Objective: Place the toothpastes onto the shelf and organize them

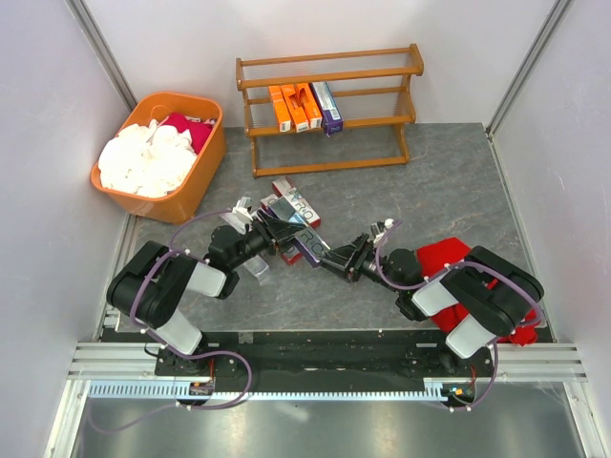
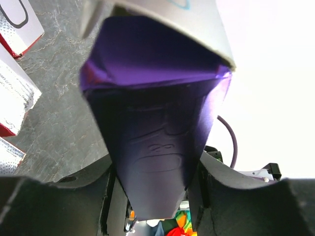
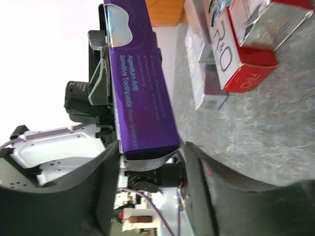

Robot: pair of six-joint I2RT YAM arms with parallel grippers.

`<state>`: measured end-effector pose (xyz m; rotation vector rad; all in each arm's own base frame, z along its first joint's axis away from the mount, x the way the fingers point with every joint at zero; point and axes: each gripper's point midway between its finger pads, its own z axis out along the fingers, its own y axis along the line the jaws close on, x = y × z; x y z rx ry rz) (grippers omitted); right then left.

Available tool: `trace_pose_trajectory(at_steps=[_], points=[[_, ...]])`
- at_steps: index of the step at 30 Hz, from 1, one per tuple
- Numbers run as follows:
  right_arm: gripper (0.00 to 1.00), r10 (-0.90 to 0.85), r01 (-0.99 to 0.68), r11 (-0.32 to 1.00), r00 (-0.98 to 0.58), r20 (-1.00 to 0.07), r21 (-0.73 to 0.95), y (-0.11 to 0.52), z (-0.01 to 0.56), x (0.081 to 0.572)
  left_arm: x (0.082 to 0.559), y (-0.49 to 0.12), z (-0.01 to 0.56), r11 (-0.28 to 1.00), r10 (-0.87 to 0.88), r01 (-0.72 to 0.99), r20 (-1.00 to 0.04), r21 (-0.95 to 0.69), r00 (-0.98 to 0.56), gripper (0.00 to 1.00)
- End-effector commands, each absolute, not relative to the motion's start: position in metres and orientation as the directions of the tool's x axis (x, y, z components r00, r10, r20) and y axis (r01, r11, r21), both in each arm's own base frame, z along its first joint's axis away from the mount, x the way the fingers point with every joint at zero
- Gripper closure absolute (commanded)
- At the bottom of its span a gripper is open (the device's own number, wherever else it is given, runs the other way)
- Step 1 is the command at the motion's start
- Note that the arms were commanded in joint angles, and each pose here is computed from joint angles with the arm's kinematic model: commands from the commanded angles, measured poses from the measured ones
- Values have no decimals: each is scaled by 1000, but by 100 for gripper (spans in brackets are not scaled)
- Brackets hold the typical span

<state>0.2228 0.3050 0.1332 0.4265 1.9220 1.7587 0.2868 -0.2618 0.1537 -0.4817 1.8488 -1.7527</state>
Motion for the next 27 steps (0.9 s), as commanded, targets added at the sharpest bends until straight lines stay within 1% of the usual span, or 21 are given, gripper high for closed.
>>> trace_pose_trajectory(at_steps=[1, 5, 6, 8, 9, 11, 12, 13, 14, 15, 17, 19, 22, 25, 26, 27], points=[[42, 568, -266, -67, -803, -182, 962, 305, 191, 220, 272, -259, 257, -124, -632, 469, -294, -875, -717, 46], [47, 577, -283, -68, -793, -194, 957, 303, 194, 221, 271, -260, 255, -124, -625, 464, -294, -877, -723, 39], [50, 581, -292, -69, -789, -199, 954, 303, 197, 221, 270, -260, 255, -124, -623, 463, -294, -878, -725, 37], [50, 580, -304, -65, -787, -212, 951, 305, 199, 223, 270, -260, 254, -123, -623, 462, -294, -878, -725, 36], [49, 579, -309, -65, -786, -216, 949, 306, 201, 223, 270, -260, 254, -123, -624, 461, -292, -879, -725, 38], [46, 578, -306, -49, -785, -223, 951, 307, 198, 225, 269, -259, 257, -131, -624, 464, -291, -876, -725, 41], [40, 578, -303, -43, -785, -223, 952, 307, 197, 225, 269, -259, 259, -134, -623, 465, -290, -875, -726, 44], [36, 582, -300, -36, -782, -224, 953, 306, 195, 226, 268, -260, 260, -138, -624, 467, -290, -873, -726, 46], [34, 586, -293, -20, -778, -226, 956, 306, 191, 228, 269, -259, 261, -143, -624, 461, -282, -876, -729, 46], [26, 587, -293, -16, -777, -228, 956, 306, 190, 228, 268, -259, 262, -147, -623, 460, -279, -876, -730, 48], [19, 592, -296, -12, -772, -232, 955, 305, 190, 229, 268, -259, 261, -149, -620, 454, -275, -878, -735, 48], [17, 599, -309, -20, -765, -236, 951, 306, 195, 232, 268, -259, 261, -150, -621, 453, -273, -879, -735, 48], [18, 600, -336, -43, -762, -245, 941, 309, 206, 234, 267, -261, 261, -155, -616, 445, -265, -882, -742, 49], [25, 603, -359, -77, -760, -243, 930, 311, 218, 235, 267, -262, 260, -155, -616, 442, -264, -883, -742, 48], [30, 601, -367, -91, -761, -243, 926, 312, 222, 234, 267, -262, 260, -156, -615, 443, -265, -883, -743, 48], [33, 602, -374, -101, -761, -243, 922, 312, 225, 234, 267, -262, 259, -155, -615, 441, -263, -884, -744, 48]])
